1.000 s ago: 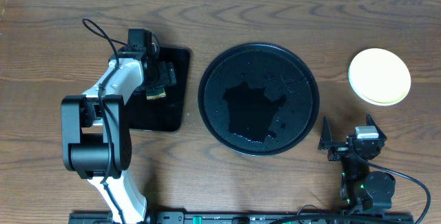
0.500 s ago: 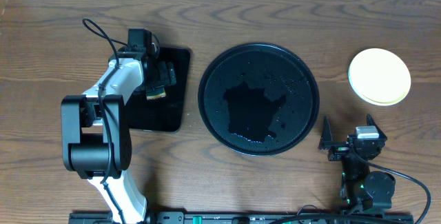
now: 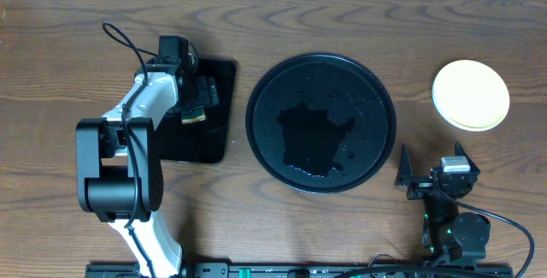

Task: Clean dirty plates on tray and stack at the side

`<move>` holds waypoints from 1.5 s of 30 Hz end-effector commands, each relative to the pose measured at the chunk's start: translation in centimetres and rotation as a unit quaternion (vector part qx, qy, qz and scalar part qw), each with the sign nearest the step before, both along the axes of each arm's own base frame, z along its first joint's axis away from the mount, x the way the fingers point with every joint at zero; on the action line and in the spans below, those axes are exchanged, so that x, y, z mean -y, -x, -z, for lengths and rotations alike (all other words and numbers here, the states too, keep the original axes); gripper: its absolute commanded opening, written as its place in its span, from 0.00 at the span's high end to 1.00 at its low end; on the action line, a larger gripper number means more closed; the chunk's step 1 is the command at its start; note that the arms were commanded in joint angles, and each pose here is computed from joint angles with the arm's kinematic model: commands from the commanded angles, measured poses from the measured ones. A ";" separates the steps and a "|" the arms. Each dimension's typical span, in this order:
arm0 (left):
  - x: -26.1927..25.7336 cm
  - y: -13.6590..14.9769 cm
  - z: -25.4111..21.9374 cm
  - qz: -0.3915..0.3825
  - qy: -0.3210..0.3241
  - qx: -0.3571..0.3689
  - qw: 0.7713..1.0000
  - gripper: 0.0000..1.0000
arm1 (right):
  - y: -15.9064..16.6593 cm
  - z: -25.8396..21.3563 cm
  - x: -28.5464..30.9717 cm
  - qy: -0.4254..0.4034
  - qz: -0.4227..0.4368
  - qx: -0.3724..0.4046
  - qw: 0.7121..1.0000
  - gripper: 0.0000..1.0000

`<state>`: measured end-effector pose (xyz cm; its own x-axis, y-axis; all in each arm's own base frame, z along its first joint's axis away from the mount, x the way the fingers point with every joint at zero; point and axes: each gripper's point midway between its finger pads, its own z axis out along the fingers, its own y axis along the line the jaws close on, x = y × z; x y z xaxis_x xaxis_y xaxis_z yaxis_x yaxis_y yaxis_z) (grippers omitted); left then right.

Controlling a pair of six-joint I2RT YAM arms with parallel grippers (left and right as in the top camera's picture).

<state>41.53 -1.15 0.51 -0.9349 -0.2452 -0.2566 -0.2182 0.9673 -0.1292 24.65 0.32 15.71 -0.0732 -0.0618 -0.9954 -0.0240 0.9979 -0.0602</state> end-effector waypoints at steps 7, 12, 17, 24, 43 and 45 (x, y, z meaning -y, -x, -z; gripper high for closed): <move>-0.2 0.4 0.1 0.001 -0.003 -0.005 1.000 0.12 | 0.0 0.1 0.0 -0.006 0.003 -0.001 1.000 0.01; -0.1 -1.1 -8.4 0.001 -0.003 0.101 0.995 0.12 | 0.0 0.1 0.0 -0.006 0.003 -0.001 1.000 0.01; -0.1 0.0 -20.4 0.001 -0.003 0.247 0.969 0.12 | 0.0 0.1 0.0 -0.006 0.003 -0.001 1.000 0.01; -0.1 7.6 -36.1 0.000 -0.004 0.450 0.893 0.12 | 0.0 0.1 0.0 -0.006 0.003 -0.001 1.000 0.01; -0.1 21.7 -34.3 0.000 -0.004 0.508 0.861 0.12 | 0.0 0.1 0.0 -0.006 0.003 -0.001 1.000 0.01; -0.2 21.7 -31.6 -0.002 -0.005 0.503 0.864 0.12 | 0.0 0.1 0.0 -0.006 0.003 -0.001 1.000 0.01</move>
<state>19.96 -1.14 34.83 -0.2266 -0.2458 -0.9425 0.0091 0.9670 -0.2544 24.65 0.24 15.73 -0.0727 -0.0614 -0.9955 -0.0193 0.9980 -0.0602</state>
